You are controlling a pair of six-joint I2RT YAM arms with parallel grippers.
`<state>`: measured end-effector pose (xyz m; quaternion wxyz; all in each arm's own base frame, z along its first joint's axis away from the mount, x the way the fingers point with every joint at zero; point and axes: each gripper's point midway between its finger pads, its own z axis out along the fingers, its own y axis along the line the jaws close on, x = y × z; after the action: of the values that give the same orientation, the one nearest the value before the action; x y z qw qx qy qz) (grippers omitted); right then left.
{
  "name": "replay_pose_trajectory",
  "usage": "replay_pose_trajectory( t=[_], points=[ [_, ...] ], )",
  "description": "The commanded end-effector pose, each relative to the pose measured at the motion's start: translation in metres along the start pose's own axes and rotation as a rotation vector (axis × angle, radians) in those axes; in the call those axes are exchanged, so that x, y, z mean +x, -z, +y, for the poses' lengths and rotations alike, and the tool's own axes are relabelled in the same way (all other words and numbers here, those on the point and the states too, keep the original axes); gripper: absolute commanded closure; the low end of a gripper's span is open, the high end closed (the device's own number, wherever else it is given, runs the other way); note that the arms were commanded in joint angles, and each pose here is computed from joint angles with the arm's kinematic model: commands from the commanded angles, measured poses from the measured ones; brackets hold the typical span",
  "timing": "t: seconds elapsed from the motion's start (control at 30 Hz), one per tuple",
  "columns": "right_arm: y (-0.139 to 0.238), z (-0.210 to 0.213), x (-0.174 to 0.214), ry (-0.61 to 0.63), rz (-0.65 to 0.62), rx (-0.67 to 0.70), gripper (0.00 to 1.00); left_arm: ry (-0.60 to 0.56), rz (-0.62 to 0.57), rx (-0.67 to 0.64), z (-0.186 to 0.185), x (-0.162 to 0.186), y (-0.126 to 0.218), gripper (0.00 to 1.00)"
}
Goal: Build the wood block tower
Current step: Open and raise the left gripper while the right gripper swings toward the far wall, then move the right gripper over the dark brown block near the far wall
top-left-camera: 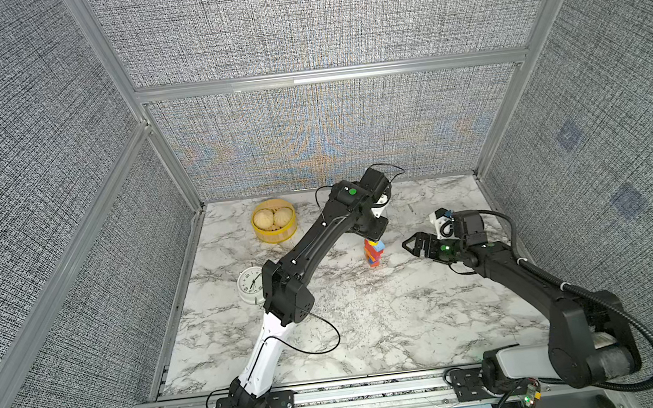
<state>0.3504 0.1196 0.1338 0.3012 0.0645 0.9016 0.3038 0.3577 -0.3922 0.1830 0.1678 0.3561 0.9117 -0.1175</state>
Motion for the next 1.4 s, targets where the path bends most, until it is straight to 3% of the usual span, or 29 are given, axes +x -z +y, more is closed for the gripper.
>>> replay_pose_trajectory(
  t=[0.0,0.17,0.3,0.47,0.6,0.93,1.17,1.37],
  points=[
    [-0.001,0.002,-0.003,0.012,-0.011,-0.008,0.01,0.004,-0.027,-0.005,0.001,-0.005,0.008,0.57],
    [0.002,0.009,-0.005,0.048,-0.017,-0.034,0.01,0.002,-0.064,-0.036,0.006,-0.01,0.021,0.37],
    [0.008,0.001,-0.013,0.065,-0.031,0.04,0.01,0.005,-0.122,-0.105,0.017,-0.016,0.038,0.2],
    [0.005,-0.006,-0.021,0.086,-0.009,0.108,0.01,0.069,-0.213,-0.268,0.046,-0.02,0.063,0.09],
    [-0.008,-0.002,-0.043,0.104,0.009,0.112,0.01,0.108,-0.282,-0.299,0.06,-0.02,0.076,0.02],
    [-0.077,0.014,-0.093,0.179,0.15,0.024,0.01,0.313,-0.391,-0.222,0.118,0.003,0.075,0.01],
    [-0.135,0.021,-0.12,0.229,0.227,0.034,0.09,0.404,-0.425,-0.198,0.154,0.014,0.042,0.05],
    [-0.169,0.031,-0.139,0.253,0.207,0.035,0.14,0.441,-0.418,-0.204,0.173,0.02,0.011,0.06]
  ],
)
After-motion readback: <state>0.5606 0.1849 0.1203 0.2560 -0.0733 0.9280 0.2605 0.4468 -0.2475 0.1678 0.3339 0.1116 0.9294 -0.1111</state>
